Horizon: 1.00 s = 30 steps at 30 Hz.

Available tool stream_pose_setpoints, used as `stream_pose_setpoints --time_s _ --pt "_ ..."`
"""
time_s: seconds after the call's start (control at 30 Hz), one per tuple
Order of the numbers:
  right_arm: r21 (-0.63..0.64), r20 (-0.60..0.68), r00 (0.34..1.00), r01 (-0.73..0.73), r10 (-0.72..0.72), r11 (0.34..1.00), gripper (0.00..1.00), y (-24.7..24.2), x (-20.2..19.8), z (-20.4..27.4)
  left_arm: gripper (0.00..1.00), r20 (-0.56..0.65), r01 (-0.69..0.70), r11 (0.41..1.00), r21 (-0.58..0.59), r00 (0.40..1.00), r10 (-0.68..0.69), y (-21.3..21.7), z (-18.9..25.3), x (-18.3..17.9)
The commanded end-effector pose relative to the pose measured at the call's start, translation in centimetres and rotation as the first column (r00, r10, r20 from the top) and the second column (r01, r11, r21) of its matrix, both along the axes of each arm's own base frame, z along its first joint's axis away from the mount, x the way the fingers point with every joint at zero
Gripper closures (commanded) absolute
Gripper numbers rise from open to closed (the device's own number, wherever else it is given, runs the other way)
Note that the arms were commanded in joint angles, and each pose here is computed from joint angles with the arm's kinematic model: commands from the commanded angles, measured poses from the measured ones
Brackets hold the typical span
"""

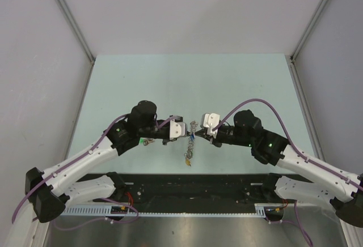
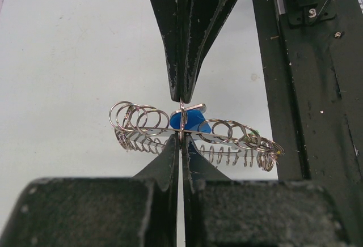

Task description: Put the keys on the keyring

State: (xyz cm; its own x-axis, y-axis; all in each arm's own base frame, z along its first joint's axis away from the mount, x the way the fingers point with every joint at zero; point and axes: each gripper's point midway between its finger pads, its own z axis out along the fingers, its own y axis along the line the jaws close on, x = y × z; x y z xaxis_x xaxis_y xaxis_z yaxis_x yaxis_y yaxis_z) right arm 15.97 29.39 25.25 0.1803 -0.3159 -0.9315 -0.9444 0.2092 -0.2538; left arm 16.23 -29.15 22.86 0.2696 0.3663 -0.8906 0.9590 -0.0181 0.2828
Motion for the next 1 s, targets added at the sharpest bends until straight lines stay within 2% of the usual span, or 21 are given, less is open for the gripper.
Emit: stream_pose_setpoints --time_s 0.0,0.97 --pt "0.043 0.043 0.999 -0.016 0.014 0.999 1.0 0.7 0.0 1.8 1.0 0.034 0.024 0.999 -0.046 0.999 -0.022 -0.7 1.9 0.0" --pt "0.022 0.101 0.995 -0.026 0.024 0.999 1.0 2.1 -0.3 3.0 1.0 -0.017 -0.019 1.0 -0.001 1.0 0.019 -0.8 1.2 0.8"
